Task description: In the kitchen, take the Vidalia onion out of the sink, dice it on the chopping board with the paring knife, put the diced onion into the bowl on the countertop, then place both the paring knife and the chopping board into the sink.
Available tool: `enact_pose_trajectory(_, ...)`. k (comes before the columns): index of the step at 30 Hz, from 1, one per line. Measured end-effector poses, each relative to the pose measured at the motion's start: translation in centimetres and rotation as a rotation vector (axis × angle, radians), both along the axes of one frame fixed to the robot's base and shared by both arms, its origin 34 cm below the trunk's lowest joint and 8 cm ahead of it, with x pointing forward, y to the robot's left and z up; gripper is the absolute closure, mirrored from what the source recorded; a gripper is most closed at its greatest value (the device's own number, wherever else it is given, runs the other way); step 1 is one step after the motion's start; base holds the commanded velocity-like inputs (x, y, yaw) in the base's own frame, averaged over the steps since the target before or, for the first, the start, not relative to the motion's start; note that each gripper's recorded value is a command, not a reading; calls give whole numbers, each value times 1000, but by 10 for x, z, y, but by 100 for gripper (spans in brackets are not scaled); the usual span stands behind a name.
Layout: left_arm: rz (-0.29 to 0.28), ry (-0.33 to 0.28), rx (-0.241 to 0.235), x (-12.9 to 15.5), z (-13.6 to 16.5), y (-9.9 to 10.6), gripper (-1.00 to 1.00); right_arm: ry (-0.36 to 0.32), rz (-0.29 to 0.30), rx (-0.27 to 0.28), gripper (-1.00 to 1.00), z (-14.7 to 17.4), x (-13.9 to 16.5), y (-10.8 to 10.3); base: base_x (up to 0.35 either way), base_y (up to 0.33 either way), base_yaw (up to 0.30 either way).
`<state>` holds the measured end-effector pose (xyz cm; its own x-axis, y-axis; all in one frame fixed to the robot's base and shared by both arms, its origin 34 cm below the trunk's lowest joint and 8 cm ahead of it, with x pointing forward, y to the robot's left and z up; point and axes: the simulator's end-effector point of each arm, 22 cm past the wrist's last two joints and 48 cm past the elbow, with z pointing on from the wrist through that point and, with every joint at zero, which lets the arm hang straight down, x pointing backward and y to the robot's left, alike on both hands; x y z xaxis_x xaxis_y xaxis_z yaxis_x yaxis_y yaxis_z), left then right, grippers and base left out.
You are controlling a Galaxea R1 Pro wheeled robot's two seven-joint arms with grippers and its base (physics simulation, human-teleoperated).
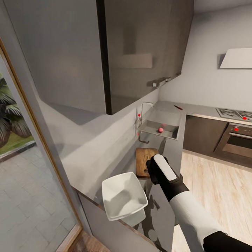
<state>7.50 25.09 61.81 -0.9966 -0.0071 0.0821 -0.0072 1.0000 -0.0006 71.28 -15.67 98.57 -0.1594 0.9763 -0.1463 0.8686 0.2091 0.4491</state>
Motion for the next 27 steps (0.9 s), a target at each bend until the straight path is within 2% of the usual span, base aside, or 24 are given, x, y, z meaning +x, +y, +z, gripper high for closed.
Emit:
enact_pose_trajectory(12, 0, 3, -1, -1, 0, -1, -100, 11, -4, -5, -100, -3, -2, -2, 0, 0, 0)
enact_pose_trajectory(14, 0, 3, -1, -1, 0, 0, -100, 47, -14, -12, -100, -9, -9, -4, 0, 0, 0)
enact_pose_trajectory(17, 0, 3, -1, -1, 0, -1, -100, 194, -78, -27, -100, -24, -39, -14, 0, 0, 0)
enact_pose_trajectory(19, 0, 3, -1, -1, 0, 0, -100, 243, -103, -28, -100, -28, -50, -16, 0, 0, 0)
enact_pose_trajectory(23, 0, 3, -1, -1, 0, -1, -100, 284, -123, -28, -100, -30, -59, -18, 0, 0, 0)
enact_pose_trajectory(27, 0, 3, -1, -1, 0, -1, -100, 290, -127, -25, -100, -29, -61, -18, 0, 0, 0)
